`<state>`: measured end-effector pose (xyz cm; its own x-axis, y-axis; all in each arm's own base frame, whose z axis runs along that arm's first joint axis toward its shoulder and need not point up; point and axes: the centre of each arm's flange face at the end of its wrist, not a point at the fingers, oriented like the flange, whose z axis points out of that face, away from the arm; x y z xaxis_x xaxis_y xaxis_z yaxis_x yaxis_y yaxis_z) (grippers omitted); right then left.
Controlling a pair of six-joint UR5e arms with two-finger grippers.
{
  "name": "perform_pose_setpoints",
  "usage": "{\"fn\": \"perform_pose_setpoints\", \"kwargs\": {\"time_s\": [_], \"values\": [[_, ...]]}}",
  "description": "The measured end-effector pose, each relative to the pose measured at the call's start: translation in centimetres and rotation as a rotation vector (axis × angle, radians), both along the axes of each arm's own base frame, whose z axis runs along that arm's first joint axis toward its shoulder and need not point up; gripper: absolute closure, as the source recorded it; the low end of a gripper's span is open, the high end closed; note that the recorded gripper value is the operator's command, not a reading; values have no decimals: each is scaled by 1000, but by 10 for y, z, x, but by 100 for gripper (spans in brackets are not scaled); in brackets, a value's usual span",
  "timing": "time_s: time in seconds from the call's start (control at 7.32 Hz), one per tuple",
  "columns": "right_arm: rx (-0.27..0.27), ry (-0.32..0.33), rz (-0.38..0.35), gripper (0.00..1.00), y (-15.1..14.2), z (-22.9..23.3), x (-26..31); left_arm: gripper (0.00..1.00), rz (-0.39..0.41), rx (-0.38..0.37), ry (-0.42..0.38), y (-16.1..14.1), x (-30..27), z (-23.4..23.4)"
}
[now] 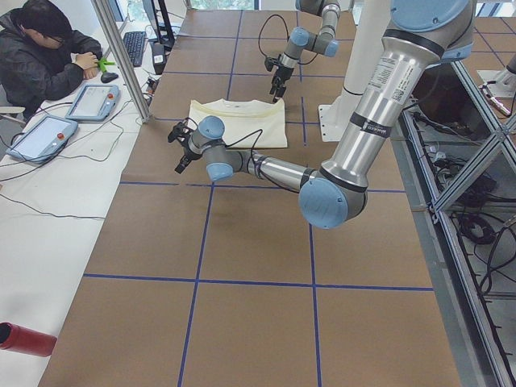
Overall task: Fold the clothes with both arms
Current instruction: 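Pull the folded shirt toward the robot with the right gripper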
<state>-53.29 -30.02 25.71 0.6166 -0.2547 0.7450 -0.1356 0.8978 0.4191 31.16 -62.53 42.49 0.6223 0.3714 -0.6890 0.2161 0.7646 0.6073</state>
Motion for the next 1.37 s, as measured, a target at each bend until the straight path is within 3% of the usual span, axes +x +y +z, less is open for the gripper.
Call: {"fn": "perform_pose_setpoints", "kwargs": {"time_s": [0.14, 0.41, 0.55, 0.68, 1.37], "values": [[37, -7, -34, 50, 8, 7, 0, 0, 0, -1, 0, 0, 0, 0], [59, -19, -59, 69, 16, 15, 1, 0, 0, -2, -1, 0, 0, 0], [61, -21, -62, 95, 16, 16, 1, 0, 0, -2, -1, 0, 0, 0], [63, -23, -62, 100, 17, 15, 2, 0, 0, -2, -1, 0, 0, 0], [48, -25, -19, 100, 22, 28, 36, 0, 2, -2, -1, 0, 1, 0]]}}
